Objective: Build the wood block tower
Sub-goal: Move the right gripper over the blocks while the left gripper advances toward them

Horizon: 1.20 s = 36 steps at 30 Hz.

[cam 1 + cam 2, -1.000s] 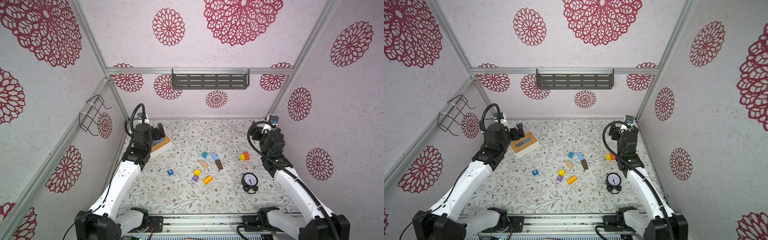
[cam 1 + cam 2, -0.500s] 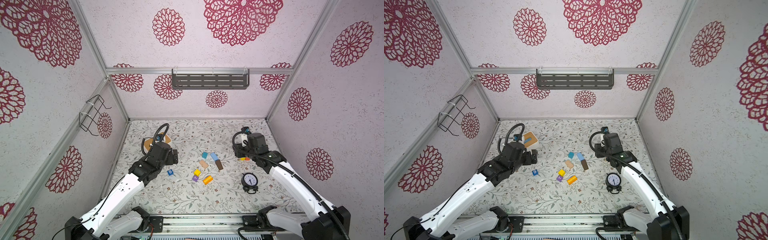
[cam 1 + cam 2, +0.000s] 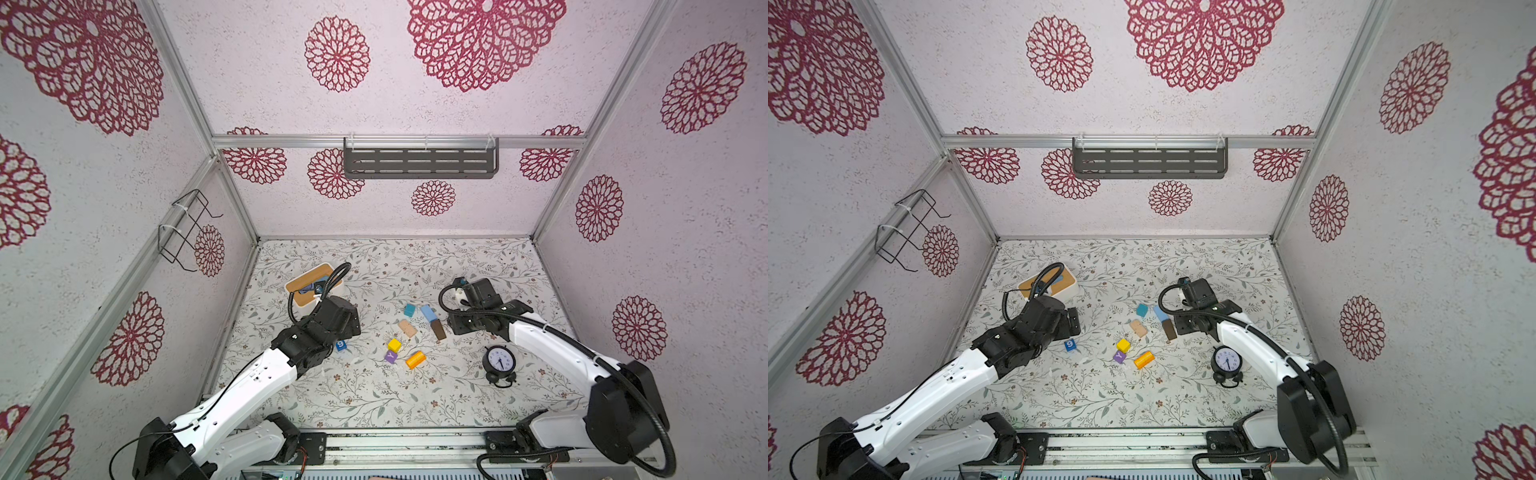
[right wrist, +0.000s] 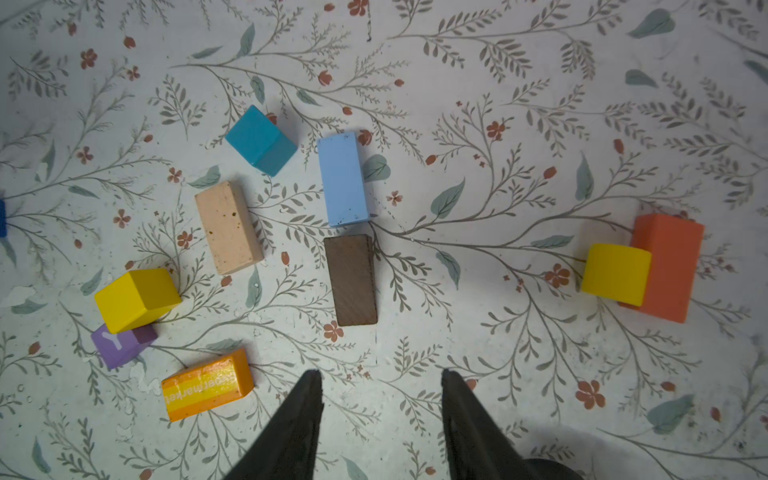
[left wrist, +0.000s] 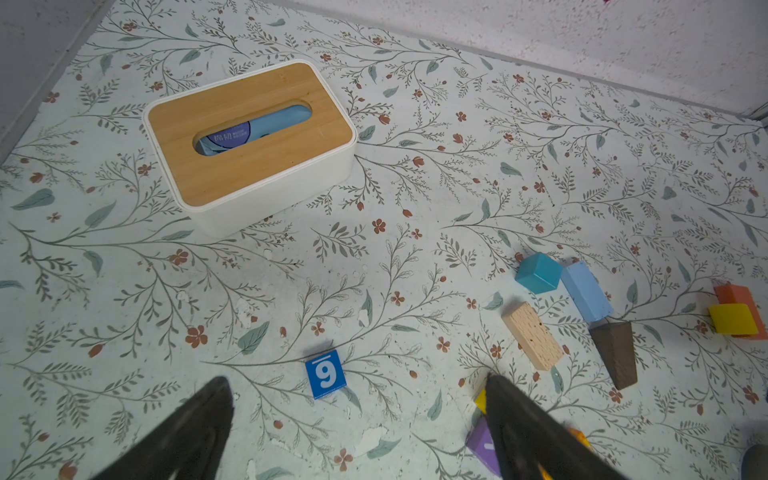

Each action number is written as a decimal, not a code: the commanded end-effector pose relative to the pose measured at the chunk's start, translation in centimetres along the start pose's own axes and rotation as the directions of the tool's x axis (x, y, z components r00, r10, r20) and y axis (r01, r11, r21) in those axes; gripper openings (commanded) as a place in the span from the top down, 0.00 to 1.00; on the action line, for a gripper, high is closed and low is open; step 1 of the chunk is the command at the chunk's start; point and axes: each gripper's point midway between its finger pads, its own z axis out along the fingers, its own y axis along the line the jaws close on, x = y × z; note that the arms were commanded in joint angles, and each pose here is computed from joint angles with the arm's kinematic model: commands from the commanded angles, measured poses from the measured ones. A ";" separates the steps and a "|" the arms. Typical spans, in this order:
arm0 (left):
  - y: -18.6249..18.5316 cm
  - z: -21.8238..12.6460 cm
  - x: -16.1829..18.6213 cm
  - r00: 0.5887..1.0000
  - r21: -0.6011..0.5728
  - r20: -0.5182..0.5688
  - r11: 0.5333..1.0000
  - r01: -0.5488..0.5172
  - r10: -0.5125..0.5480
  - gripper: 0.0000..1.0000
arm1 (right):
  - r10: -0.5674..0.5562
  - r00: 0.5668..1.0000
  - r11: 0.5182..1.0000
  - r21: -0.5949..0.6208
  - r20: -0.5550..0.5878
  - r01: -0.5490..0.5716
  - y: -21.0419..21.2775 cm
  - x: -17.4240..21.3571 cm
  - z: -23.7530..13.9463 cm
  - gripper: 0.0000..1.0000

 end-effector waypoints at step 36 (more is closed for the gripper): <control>-4.4 2.8 2.2 0.977 0.165 -0.207 0.983 0.081 -0.046 0.24 | -0.150 0.982 0.988 0.012 -0.112 0.152 2.6 -5.5 5.1 0.38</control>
